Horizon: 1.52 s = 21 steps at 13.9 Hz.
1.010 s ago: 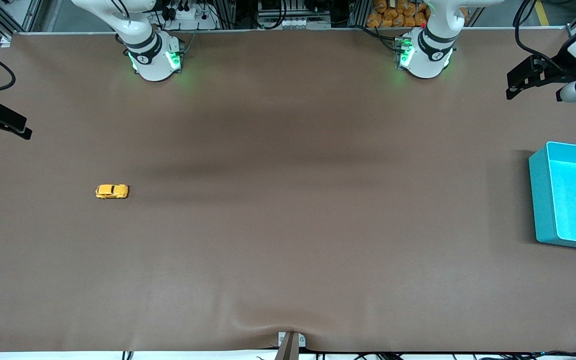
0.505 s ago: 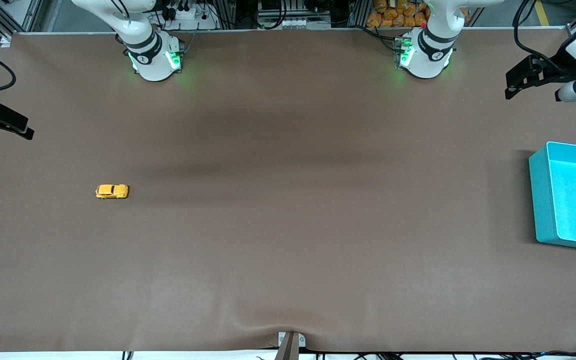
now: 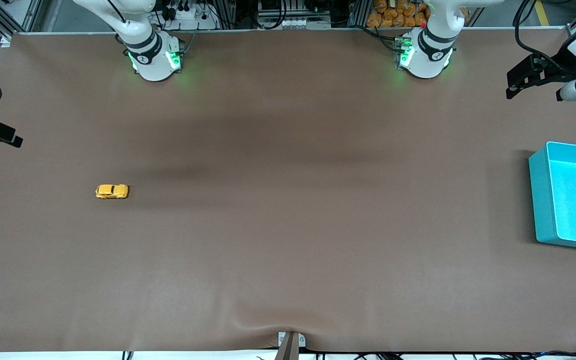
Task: Wind and store yellow beetle car
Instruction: 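Reach the right gripper toward the yellow car while the left gripper shifts, then lower the open right gripper over the yellow beetle car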
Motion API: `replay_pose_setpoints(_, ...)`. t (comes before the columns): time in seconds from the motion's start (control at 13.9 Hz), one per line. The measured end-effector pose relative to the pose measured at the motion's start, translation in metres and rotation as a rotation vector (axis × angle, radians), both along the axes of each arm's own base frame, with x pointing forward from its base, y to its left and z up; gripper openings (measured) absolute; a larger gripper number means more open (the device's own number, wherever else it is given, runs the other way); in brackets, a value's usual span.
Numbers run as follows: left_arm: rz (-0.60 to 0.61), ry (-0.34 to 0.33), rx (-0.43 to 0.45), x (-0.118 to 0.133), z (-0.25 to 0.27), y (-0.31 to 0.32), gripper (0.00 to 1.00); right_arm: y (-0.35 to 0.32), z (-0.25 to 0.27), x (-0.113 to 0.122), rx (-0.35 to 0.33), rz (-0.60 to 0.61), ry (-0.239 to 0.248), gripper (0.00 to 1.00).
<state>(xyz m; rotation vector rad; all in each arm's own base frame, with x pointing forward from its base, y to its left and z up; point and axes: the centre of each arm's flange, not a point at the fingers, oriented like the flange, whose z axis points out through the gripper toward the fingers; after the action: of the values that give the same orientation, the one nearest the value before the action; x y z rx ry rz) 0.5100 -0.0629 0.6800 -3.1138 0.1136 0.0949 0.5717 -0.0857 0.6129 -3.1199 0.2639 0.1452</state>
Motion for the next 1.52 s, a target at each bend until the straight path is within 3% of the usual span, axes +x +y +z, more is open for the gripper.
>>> replay_pose_setpoints(0.43, 0.07, 0.022, 0.009, 0.001, -0.009, -0.012, 1.0, -0.038, -0.042, 0.015, -0.025, -0.11, 0.058, 1.0)
replay_pose_setpoints(0.72, 0.073, 0.048, 0.012, -0.005, -0.007, -0.011, 1.0, -0.042, -0.071, 0.029, -0.053, -0.365, 0.054, 1.0)
replay_pose_setpoints(1.3, 0.08, 0.089, -0.016, 0.008, -0.028, -0.015, 1.0, -0.041, -0.134, 0.027, -0.104, -0.76, 0.092, 1.0)
replay_pose_setpoints(1.52, 0.08, 0.095, -0.016, 0.01, -0.032, -0.016, 1.0, -0.033, -0.159, 0.028, -0.122, -0.92, 0.082, 1.0)
